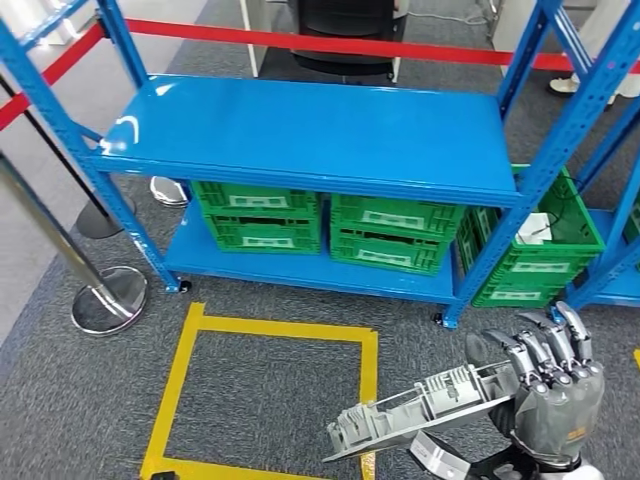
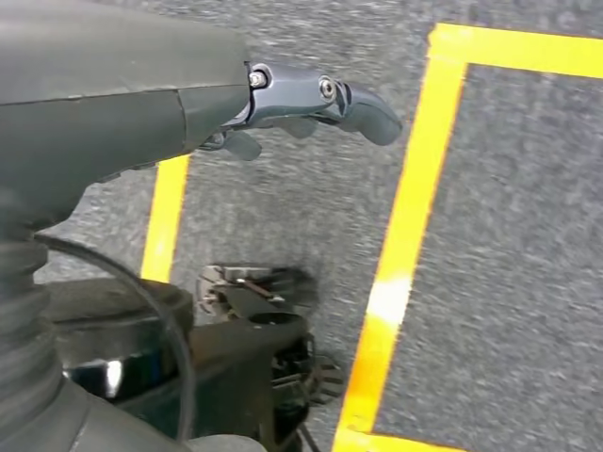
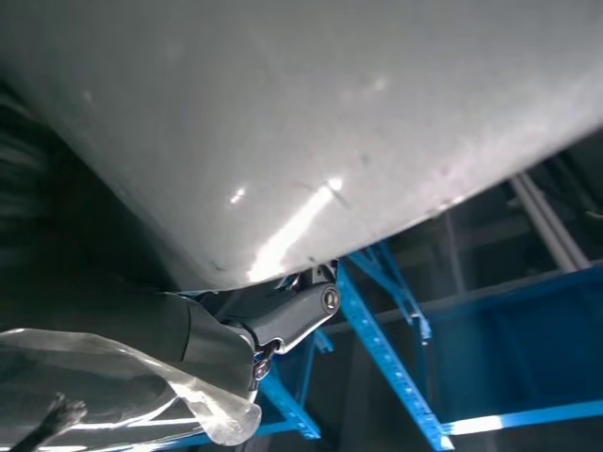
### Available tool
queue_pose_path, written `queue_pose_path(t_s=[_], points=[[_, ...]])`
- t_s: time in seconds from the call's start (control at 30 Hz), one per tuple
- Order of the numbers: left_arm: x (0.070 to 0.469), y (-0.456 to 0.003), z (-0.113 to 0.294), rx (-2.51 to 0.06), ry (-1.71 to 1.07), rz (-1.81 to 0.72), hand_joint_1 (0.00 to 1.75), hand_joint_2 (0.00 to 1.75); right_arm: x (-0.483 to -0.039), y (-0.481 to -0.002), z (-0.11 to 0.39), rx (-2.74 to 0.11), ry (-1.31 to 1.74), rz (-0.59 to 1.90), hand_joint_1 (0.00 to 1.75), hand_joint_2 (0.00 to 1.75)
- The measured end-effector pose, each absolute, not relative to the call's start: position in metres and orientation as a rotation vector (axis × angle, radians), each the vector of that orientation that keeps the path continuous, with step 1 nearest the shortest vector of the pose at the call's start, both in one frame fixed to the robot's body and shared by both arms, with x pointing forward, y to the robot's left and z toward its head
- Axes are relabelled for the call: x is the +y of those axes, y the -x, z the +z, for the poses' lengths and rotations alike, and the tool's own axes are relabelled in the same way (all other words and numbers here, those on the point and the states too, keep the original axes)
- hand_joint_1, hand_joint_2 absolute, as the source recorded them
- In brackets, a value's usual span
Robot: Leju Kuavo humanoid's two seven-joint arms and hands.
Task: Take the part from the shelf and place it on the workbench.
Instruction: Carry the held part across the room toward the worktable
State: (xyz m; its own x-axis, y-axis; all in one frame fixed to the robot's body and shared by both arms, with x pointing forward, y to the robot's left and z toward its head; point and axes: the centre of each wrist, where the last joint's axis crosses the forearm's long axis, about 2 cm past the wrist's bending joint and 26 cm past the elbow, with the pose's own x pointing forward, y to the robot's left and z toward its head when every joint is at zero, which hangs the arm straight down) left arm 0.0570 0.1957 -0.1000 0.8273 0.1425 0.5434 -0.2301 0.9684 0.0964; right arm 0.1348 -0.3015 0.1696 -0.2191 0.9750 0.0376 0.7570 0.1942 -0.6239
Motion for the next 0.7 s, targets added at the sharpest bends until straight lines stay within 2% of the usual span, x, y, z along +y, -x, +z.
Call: queue_pose_path(t_s=[0.7], points=[[0.197,-0.056,-0.100,-0.551,-0.162,0.177,0.00,1.75,-0.301,-0.130,0.158,-2.001,1.586,0.745,1.75,1.75]])
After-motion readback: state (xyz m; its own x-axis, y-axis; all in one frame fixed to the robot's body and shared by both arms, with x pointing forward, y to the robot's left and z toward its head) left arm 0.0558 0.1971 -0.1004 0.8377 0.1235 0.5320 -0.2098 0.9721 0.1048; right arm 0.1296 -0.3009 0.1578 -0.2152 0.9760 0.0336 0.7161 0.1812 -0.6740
